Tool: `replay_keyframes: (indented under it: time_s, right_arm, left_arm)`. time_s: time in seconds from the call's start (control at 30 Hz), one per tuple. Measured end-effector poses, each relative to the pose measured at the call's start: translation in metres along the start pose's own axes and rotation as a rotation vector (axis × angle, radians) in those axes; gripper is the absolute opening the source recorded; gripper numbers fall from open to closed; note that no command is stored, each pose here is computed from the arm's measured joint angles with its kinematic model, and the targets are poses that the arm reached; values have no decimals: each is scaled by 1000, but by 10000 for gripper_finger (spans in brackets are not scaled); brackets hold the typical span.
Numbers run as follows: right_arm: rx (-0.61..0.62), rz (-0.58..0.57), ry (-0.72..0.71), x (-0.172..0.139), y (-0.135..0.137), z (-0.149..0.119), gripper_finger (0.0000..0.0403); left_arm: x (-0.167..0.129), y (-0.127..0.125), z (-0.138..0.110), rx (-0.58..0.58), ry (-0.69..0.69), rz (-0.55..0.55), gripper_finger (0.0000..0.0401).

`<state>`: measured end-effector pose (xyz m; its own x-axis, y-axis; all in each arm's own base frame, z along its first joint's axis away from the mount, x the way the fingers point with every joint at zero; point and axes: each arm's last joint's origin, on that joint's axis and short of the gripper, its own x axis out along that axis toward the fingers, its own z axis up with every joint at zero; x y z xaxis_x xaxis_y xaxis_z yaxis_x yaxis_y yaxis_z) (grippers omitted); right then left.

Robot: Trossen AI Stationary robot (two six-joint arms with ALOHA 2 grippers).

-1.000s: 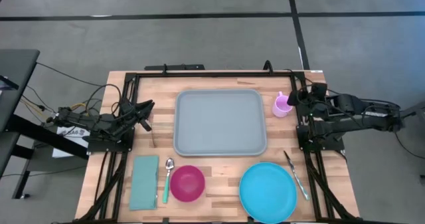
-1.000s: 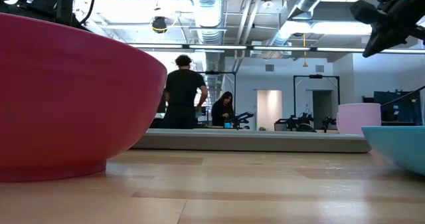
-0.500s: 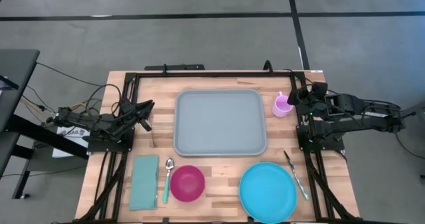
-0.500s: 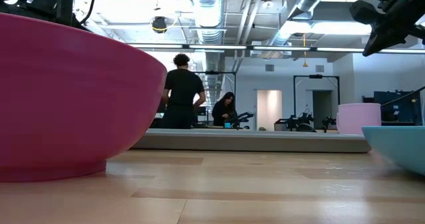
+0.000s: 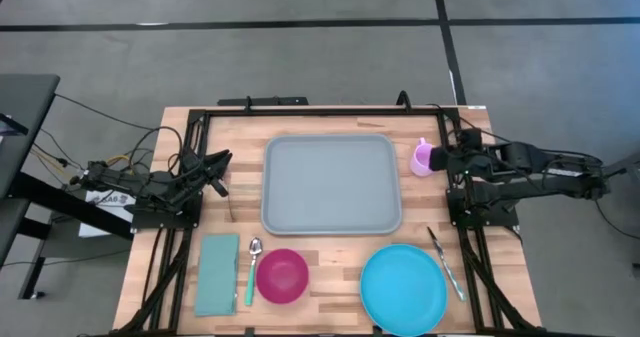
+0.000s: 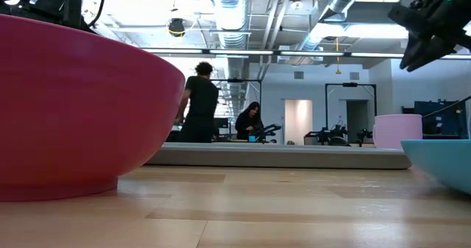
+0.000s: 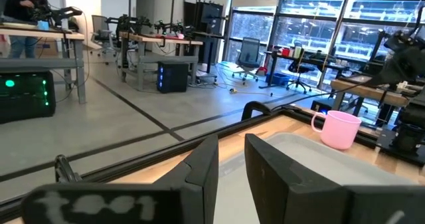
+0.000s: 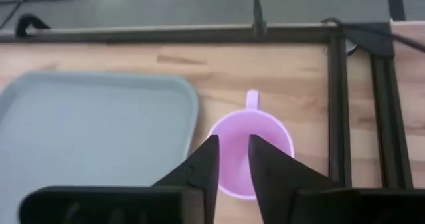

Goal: Set up tray
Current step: Put the pink cup on the gray tray

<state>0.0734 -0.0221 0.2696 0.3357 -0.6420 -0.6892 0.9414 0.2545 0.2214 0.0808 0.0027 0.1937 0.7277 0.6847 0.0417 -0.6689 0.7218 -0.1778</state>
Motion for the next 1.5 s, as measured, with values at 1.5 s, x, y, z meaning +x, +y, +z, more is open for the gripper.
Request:
replay_keyframes:
  time_s: [1.5]
  right_arm:
    - [-396, -254, 482, 129, 48, -18, 36]
  left_arm:
    - [0, 1, 0, 19, -3, 34, 63]
